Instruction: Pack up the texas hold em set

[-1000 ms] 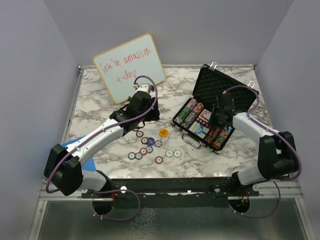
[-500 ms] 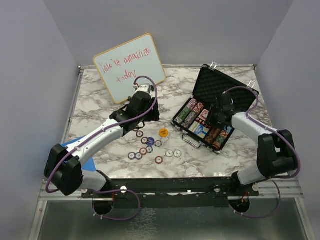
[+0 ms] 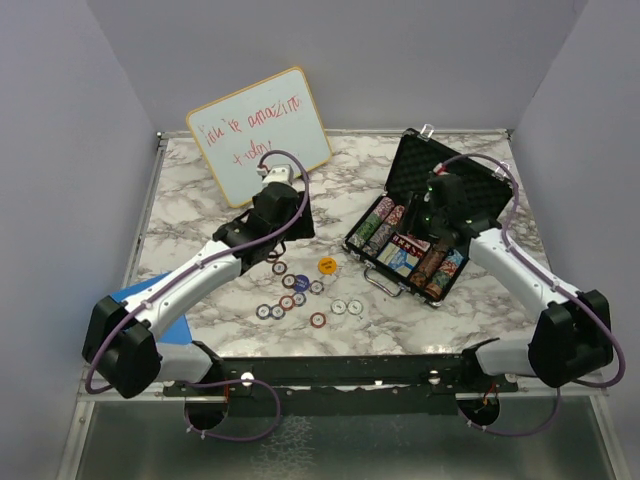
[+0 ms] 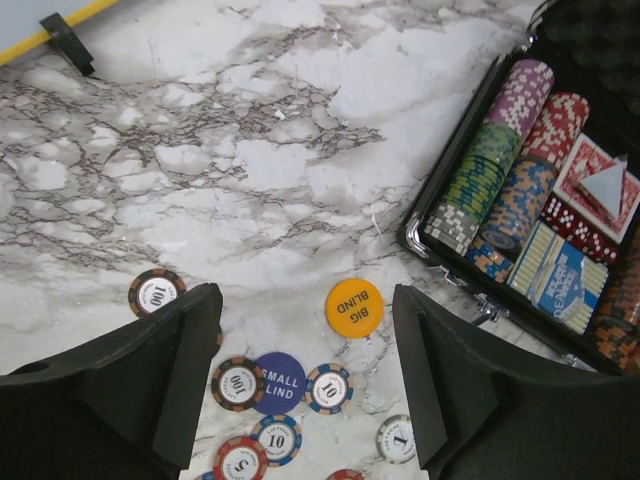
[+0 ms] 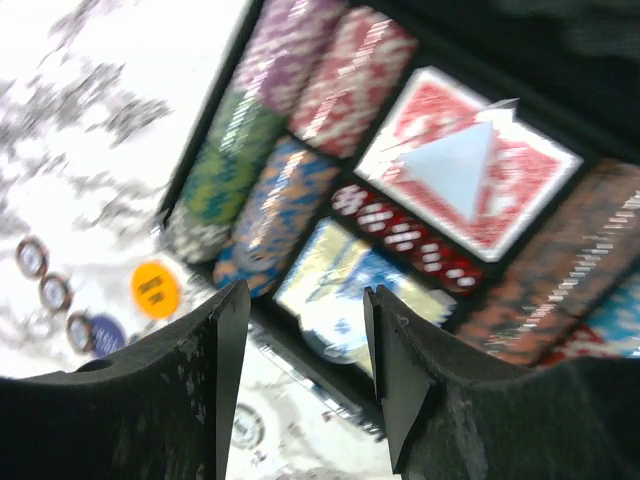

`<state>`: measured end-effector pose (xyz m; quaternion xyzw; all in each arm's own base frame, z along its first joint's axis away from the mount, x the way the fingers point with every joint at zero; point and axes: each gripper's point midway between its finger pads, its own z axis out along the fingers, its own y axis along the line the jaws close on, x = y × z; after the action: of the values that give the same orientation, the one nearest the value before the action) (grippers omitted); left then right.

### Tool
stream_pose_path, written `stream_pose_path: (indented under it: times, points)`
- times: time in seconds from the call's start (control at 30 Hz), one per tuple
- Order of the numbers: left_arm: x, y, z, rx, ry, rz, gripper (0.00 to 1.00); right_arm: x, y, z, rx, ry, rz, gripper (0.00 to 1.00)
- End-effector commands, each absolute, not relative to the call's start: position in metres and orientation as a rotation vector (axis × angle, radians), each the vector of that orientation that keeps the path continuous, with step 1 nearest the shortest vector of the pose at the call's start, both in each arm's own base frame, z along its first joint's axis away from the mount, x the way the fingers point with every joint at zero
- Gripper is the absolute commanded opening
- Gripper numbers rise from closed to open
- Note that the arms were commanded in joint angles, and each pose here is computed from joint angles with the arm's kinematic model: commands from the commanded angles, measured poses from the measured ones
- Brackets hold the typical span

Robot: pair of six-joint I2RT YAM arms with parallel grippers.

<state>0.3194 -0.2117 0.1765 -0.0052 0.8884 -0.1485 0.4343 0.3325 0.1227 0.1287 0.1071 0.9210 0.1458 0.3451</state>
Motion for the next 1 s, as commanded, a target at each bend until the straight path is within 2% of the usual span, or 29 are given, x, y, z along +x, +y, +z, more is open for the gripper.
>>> stream_pose_path:
  times: [0.0, 0.23, 0.37, 0.47, 0.5, 0.7, 0.97]
  points:
    - [0.322, -0.178, 0.211, -0.149, 2.099, -0.281, 0.8, 0.317, 0.176, 0.144, 0.069, 2.395, 0.469, 0.56]
    - [0.312, -0.125, 0.271, -0.317, 1.879, -0.181, 0.99, 0.278, 0.275, 0.127, -0.275, 2.411, 0.515, 0.57]
    - [0.302, -0.106, 0.299, -0.358, 1.774, -0.185, 0.99, 0.266, 0.309, 0.101, -0.368, 2.461, 0.427, 0.58]
    - [0.297, -0.1, 0.309, -0.366, 1.73, -0.201, 0.99, 0.27, 0.313, 0.079, -0.314, 2.517, 0.306, 0.58]
    - [0.295, -0.099, 0.31, -0.367, 1.723, -0.206, 0.99, 0.273, 0.313, 0.073, -0.28, 2.53, 0.278, 0.61]
    - [0.293, -0.096, 0.305, -0.372, 1.729, -0.193, 0.99, 0.287, 0.315, 0.054, -0.254, 2.574, 0.14, 0.69]
    - [0.295, -0.099, 0.293, -0.373, 1.751, -0.19, 0.99, 0.291, 0.326, 0.032, -0.367, 2.623, 0.091, 0.7]
